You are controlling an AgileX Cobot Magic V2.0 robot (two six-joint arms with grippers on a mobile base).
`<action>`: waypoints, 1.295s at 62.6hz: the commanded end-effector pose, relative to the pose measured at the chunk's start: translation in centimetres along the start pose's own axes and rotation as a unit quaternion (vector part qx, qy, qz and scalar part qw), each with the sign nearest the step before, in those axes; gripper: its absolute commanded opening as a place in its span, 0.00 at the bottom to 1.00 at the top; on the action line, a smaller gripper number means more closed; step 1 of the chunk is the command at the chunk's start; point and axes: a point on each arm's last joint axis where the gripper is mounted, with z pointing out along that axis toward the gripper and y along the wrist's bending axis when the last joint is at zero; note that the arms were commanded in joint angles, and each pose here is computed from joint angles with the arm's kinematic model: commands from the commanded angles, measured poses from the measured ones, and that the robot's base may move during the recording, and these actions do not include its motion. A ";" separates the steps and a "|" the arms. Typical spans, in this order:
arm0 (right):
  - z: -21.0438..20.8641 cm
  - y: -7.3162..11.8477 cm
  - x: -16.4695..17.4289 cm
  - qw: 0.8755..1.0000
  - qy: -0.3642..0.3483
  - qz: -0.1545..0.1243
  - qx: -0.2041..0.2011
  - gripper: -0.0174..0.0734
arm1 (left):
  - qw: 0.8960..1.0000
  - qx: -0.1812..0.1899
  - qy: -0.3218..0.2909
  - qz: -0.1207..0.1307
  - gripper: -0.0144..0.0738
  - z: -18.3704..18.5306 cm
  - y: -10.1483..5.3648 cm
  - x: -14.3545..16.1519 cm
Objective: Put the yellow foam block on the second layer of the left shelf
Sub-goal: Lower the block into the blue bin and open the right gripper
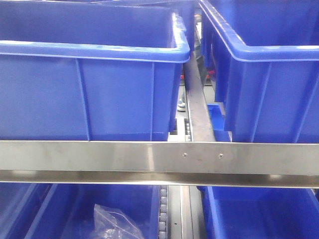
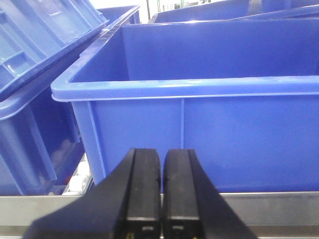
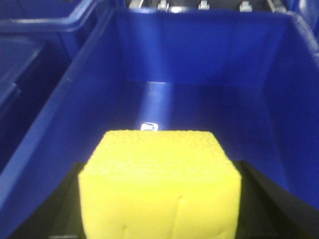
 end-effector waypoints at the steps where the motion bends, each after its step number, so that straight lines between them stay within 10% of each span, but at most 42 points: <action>1: 1.4 0.0 -2.4 0.998 -0.061 -0.001 -0.002 0.60 | 0.999 -0.002 -0.039 -0.004 0.30 -0.1 0.0 0.0; 14: 5.8 -1.5 -1.7 0.999 -0.023 0.004 0.023 0.90 | 0.999 -0.002 -0.039 -0.004 0.30 -0.1 0.0 0.0; 38: 6.4 -2.2 -3.2 0.999 0.033 0.009 0.040 0.87 | 0.999 -0.002 -0.039 -0.004 0.30 -0.1 0.0 0.0; 46: 5.5 -2.1 -4.1 0.999 0.012 0.009 0.039 0.74 | 0.999 -0.002 -0.039 -0.004 0.30 -0.1 0.0 0.0; 58: 3.9 -1.9 -5.4 0.999 -0.018 0.006 0.037 0.24 | 0.999 -0.002 -0.039 -0.004 0.30 -0.1 0.0 0.0; 81: -2.3 -1.6 -1.5 0.995 -0.099 -0.002 0.030 0.25 | 0.999 -0.002 -0.039 -0.004 0.30 -0.1 0.0 0.0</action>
